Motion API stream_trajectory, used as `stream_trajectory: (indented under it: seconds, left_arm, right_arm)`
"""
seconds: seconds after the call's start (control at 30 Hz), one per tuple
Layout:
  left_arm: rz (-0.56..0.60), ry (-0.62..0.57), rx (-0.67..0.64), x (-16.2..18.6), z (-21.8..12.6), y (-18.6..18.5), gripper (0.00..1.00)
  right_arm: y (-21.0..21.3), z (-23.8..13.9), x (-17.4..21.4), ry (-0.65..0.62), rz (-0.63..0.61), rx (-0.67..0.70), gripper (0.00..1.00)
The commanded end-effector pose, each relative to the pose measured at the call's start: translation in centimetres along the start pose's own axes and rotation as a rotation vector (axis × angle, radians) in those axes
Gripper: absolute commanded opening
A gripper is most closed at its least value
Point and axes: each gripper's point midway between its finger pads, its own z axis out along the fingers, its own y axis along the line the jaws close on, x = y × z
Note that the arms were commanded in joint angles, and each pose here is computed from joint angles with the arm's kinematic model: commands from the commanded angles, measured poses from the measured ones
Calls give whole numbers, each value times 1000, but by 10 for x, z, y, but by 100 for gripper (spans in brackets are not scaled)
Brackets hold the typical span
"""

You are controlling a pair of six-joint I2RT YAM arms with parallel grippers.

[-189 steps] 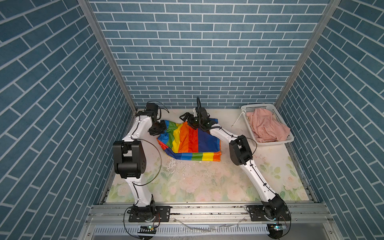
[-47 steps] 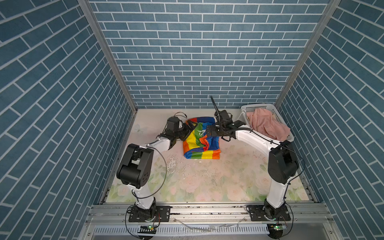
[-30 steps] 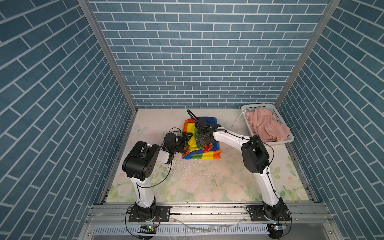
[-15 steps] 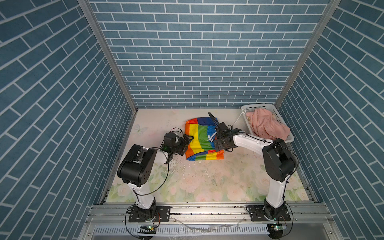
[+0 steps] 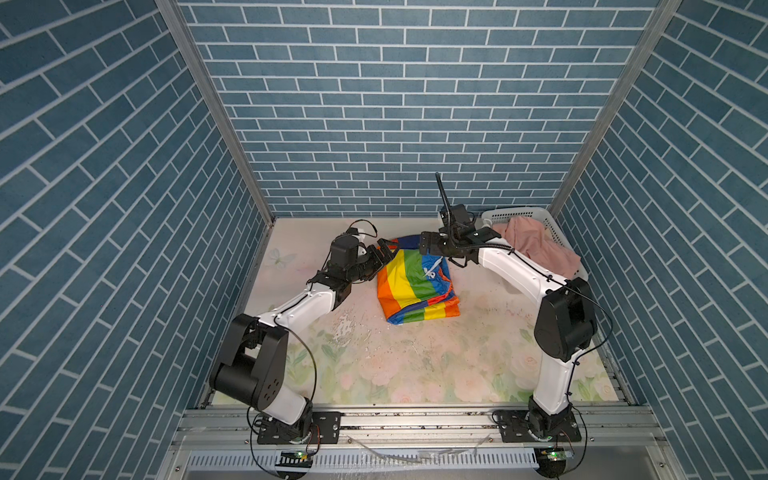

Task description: Fold and stack the shorts

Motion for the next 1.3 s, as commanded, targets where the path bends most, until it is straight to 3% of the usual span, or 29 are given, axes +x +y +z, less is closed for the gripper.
stream_trajectory:
  seconds: [0.0,0.13,0.2,0.43,0.63,0.77,0.9,1.1,1.27]
  left_arm:
    - [-104,-8,-22,22,11,27,100]
    - [-122,14,-60,41,21,51,100]
    - [-129,44,-85,55,28,65,99]
    - [-125,128,-206,90,35,115,100]
    - [-51,175,-269,100,34,135,99]
    - [215,198,-356,73,26,103,99]
    - [469,189,-494,39,4,84,99]
    - [418,194,-496,19,-2,90,100]
    - [396,252,-459,19,15,89,100]
  right_arm:
    - [17,40,-1,55,204,-166,99]
    - [20,74,-2,75,258,-251,98]
    - [4,96,10,110,265,-224,98]
    - [-44,117,20,134,228,-219,98]
    - [-33,81,-10,88,152,-313,98]
    - [-21,32,-17,40,103,-328,98]
    - [-26,0,8,41,99,-308,98]
    - [-11,-18,67,66,157,-387,98]
    - [-21,2,113,165,163,-342,99]
